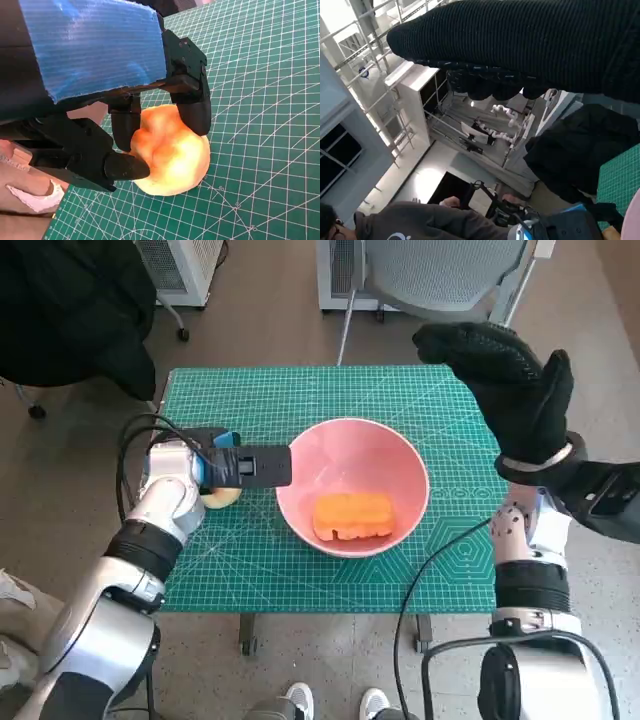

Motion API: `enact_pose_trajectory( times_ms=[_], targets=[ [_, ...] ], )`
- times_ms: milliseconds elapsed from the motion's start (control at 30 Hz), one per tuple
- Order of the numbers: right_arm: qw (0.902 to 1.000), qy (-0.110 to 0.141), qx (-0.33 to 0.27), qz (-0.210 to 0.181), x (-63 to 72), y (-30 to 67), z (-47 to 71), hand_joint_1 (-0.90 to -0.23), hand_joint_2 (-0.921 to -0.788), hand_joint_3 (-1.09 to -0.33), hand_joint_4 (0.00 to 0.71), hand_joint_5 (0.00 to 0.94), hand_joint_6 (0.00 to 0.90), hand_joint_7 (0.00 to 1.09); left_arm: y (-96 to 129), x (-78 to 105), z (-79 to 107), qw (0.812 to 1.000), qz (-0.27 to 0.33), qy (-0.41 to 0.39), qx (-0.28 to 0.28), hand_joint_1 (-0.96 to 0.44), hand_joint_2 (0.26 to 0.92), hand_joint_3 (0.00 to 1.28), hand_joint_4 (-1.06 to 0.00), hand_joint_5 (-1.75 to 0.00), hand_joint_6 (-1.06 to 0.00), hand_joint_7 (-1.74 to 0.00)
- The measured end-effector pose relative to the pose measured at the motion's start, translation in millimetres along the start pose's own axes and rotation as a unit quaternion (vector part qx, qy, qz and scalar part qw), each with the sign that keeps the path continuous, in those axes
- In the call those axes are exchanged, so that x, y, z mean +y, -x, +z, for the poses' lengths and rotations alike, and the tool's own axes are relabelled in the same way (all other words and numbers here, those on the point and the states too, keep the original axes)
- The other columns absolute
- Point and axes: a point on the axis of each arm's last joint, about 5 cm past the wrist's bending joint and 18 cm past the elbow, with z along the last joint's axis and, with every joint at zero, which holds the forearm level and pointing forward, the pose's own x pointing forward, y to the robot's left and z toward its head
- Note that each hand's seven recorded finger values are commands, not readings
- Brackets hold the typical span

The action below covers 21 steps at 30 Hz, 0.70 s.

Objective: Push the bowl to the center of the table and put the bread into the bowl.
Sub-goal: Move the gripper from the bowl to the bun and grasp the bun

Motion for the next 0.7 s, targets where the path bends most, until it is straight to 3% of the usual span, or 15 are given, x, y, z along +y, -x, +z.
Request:
enact_pose_trajectory(
  times_ms=[400,500,700],
  targets=[
    [1.0,-0.001,0.001,0.0,0.0,0.1,-0.2,-0.707,-0.921,-0.859,0.262,0.0,0.328,0.0,1.1,1.6,-0.1,1.0,0.001,0.009,0.003,0.0,0.76,0.49,-0.5,-1.4,-0.52,-1.36],
    [1.0,-0.001,0.001,0.0,0.1,0.2,-0.2,-0.706,-0.921,-0.859,0.262,0.0,0.328,0.0,2.1,3.0,-0.1,1.0,0.001,0.012,0.003,0.0,0.748,0.49,-0.46,-1.57,-0.62,-1.12],
    [1.0,-0.001,0.002,0.0,0.2,0.7,-0.4,-0.707,-0.921,-0.86,0.262,0.0,0.328,0.0,4.2,5.9,-0.2,1.0,-0.001,0.021,0.003,0.0,0.736,0.49,-0.45,-1.62,-0.71,-0.98]
  ],
)
